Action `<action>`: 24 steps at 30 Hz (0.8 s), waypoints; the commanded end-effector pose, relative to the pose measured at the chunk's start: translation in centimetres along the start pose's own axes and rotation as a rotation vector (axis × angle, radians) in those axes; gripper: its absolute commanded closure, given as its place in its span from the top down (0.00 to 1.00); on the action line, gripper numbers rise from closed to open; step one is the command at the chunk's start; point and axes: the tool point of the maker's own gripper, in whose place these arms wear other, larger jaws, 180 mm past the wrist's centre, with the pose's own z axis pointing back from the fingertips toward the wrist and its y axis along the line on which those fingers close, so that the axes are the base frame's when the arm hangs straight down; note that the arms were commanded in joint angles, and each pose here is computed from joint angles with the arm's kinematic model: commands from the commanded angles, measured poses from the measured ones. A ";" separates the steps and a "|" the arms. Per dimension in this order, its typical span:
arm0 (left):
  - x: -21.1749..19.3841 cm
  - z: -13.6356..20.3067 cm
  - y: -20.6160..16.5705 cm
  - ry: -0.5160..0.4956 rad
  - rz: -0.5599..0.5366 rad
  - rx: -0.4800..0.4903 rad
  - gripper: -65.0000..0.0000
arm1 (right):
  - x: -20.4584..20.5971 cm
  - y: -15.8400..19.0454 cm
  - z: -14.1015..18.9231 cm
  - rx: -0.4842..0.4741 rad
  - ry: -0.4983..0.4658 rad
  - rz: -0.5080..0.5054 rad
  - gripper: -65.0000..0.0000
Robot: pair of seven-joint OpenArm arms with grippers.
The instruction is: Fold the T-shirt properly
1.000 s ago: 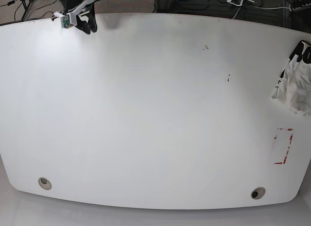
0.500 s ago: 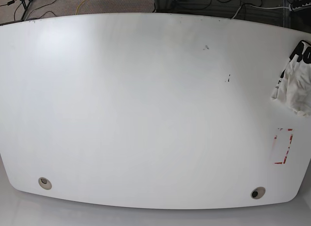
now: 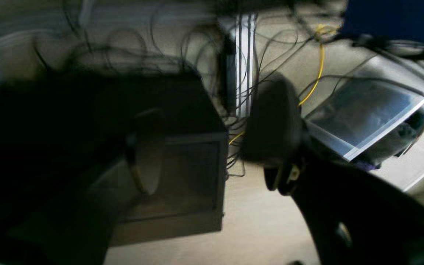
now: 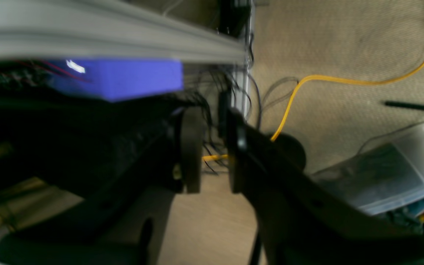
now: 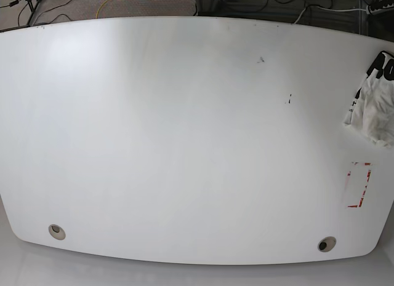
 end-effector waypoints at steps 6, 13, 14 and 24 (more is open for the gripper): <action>0.8 -2.7 1.1 -0.032 0.066 -0.009 0.54 | -2.5 -0.4 -3.2 0.015 0.078 -0.031 0.17; 1.0 -5.6 1.4 0.013 0.138 -0.028 0.54 | -2.2 -1.4 -5.6 -0.011 0.107 -0.038 0.17; 1.1 -6.0 1.5 0.021 0.146 -0.030 0.54 | -2.2 -1.7 -5.9 -0.028 0.116 -0.032 0.17; 1.0 -8.7 3.9 0.102 0.111 0.110 0.54 | -2.0 -3.5 -8.6 -0.112 0.194 0.035 0.18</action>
